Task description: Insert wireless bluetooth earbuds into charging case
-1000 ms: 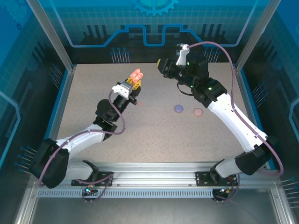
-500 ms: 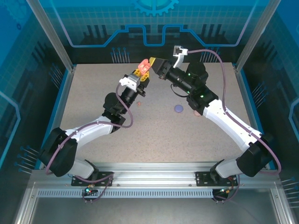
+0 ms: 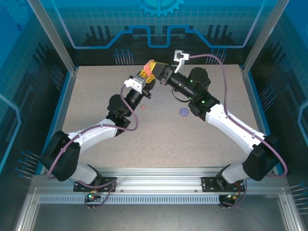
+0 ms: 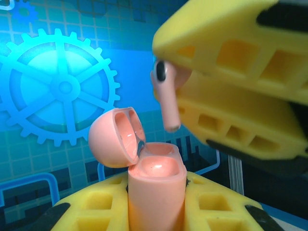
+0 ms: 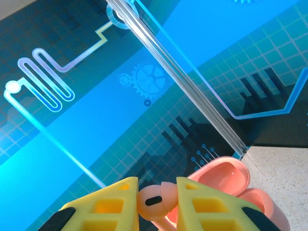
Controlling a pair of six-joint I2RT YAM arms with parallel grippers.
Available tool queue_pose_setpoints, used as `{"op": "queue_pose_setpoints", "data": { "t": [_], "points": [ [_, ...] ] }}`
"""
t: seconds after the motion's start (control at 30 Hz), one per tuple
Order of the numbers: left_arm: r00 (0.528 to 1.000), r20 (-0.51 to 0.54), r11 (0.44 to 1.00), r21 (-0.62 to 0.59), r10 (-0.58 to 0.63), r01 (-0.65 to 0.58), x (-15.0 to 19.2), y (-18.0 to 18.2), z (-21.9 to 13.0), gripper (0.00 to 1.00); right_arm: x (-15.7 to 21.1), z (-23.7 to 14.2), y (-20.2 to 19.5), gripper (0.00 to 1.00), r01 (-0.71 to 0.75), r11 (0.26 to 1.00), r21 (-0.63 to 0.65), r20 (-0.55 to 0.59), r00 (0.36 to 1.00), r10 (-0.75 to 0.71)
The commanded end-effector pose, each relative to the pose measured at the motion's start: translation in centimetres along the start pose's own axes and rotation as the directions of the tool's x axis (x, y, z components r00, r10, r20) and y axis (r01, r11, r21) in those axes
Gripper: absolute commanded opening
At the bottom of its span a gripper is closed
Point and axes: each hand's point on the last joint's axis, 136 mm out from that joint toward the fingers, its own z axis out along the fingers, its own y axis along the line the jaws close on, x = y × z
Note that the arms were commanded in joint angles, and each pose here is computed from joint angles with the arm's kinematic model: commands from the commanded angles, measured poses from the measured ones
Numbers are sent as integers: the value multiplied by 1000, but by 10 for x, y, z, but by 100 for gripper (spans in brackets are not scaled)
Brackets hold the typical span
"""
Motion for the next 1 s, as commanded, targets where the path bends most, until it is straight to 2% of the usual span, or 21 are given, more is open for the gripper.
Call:
{"op": "queue_pose_setpoints", "data": {
  "t": [0.0,0.5,0.97],
  "points": [
    [999,51,1000,11,-4,4,-20,-3,5,0,6,3,8,21,-6,999,-39,-4,1000,6],
    [999,48,1000,16,-5,4,-21,-4,4,0,25,9,-11,20,-18,1000,11,-60,998,18],
    [999,54,1000,11,4,-5,-26,-3,3,0,34,9,-24,18,49,993,105,-117,993,-36]
  ]
}}
